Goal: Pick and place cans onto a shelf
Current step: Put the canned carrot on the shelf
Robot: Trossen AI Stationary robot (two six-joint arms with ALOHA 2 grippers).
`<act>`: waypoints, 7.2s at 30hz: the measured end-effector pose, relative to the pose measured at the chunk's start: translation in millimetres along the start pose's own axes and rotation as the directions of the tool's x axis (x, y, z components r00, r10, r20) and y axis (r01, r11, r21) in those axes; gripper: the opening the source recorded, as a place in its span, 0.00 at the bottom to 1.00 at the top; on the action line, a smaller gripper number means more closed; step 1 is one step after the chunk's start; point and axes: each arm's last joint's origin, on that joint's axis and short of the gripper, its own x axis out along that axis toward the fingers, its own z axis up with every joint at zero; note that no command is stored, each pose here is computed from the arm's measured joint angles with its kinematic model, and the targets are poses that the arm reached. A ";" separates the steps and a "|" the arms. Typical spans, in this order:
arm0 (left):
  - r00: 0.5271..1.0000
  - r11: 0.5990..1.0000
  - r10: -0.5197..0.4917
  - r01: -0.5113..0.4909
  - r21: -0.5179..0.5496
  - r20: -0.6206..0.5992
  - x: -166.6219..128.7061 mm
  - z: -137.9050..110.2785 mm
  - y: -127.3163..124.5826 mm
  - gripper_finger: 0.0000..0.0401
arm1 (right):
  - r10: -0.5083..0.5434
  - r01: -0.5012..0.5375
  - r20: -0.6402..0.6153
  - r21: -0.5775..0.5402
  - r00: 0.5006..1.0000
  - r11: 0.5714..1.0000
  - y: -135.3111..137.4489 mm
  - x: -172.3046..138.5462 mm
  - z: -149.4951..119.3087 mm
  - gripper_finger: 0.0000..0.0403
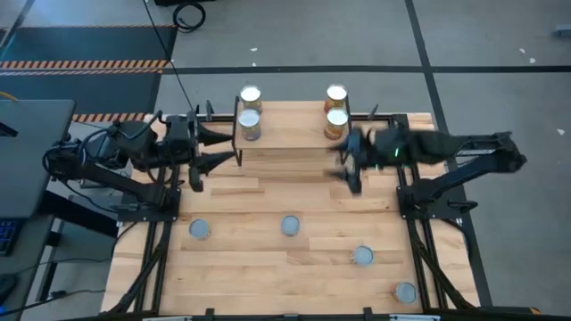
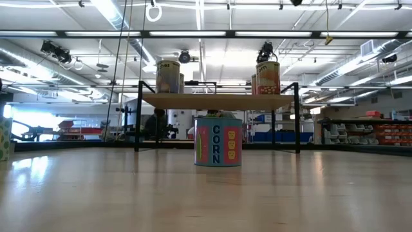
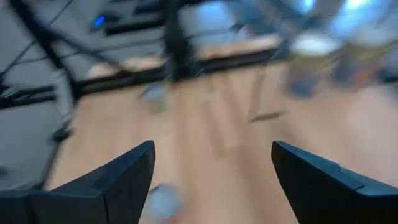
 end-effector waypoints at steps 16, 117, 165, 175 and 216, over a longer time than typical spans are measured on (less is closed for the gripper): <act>0.964 0.995 -0.095 0.091 -0.031 -0.250 -11.5 -26.7 -19.5 0.50 | 0.150 -0.059 -0.693 0.155 0.705 0.986 126.9 -5.9 -110.2 0.78; 0.976 0.994 0.090 -0.101 -0.042 -0.200 -6.7 -22.9 -6.2 0.50 | -0.262 0.258 -0.746 -0.125 0.612 0.958 -148.7 147.1 53.7 0.69; 0.979 0.992 0.087 -0.102 -0.076 -0.186 -6.4 -21.5 -6.6 0.50 | -0.288 0.006 -0.793 -0.337 0.537 0.941 -169.5 151.2 34.5 0.83; 0.979 0.992 0.086 -0.102 -0.075 -0.187 -6.4 -21.7 -6.7 0.50 | -0.332 0.068 -0.710 -0.374 0.620 0.925 -156.0 142.3 61.3 0.84; 0.979 0.994 0.069 -0.083 -0.069 -0.192 -6.4 -22.0 -7.4 0.50 | -0.406 0.172 -0.641 -0.397 0.651 0.902 -166.1 170.0 45.9 0.82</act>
